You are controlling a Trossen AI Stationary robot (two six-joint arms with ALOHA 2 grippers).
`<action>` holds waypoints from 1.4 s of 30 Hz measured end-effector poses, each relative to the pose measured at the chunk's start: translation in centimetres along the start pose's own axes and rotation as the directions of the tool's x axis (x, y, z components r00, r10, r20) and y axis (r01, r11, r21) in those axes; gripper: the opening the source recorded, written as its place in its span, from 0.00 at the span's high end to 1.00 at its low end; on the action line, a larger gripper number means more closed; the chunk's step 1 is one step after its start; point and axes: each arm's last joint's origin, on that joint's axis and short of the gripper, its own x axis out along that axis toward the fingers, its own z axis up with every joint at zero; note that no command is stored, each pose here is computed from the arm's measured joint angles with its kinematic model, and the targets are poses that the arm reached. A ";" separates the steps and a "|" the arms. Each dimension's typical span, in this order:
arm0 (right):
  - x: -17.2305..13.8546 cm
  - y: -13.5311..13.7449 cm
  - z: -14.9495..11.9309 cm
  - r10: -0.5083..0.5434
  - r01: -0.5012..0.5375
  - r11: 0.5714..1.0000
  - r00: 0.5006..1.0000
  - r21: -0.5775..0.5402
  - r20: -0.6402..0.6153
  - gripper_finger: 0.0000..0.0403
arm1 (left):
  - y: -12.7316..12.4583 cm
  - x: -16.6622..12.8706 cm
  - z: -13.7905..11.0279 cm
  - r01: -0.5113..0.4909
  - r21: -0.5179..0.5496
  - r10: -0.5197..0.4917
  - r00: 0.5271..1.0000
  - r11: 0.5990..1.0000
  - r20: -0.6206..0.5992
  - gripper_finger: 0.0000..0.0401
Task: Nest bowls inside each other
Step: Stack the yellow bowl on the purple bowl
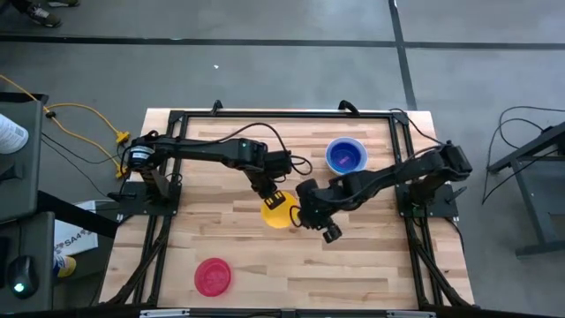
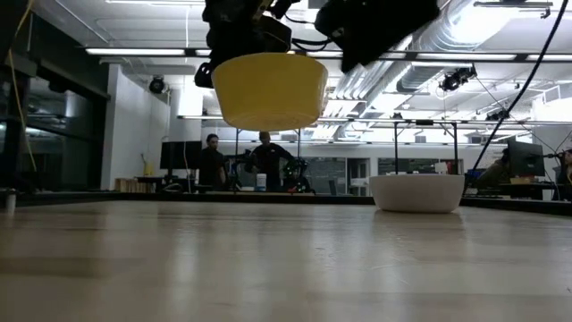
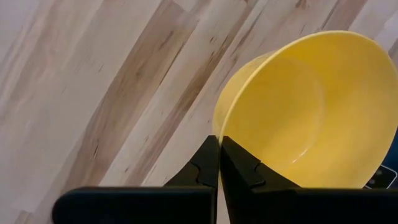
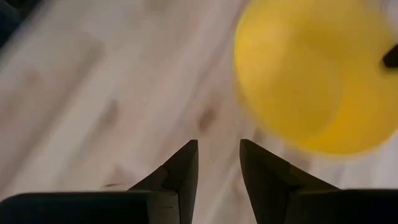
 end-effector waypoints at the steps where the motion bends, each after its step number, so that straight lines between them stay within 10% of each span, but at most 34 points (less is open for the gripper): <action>1: 0.1 0.0 0.4 -0.005 0.005 1.000 1.000 -0.015 -0.001 0.72 | 0.0 0.0 0.0 -0.003 0.000 0.003 1.000 1.000 -0.004 1.00; 42: -0.4 3.8 1.3 -0.071 0.055 0.975 0.995 -0.217 -0.066 0.69 | 0.0 0.0 -0.4 0.054 0.097 -0.048 0.997 0.994 -0.067 1.00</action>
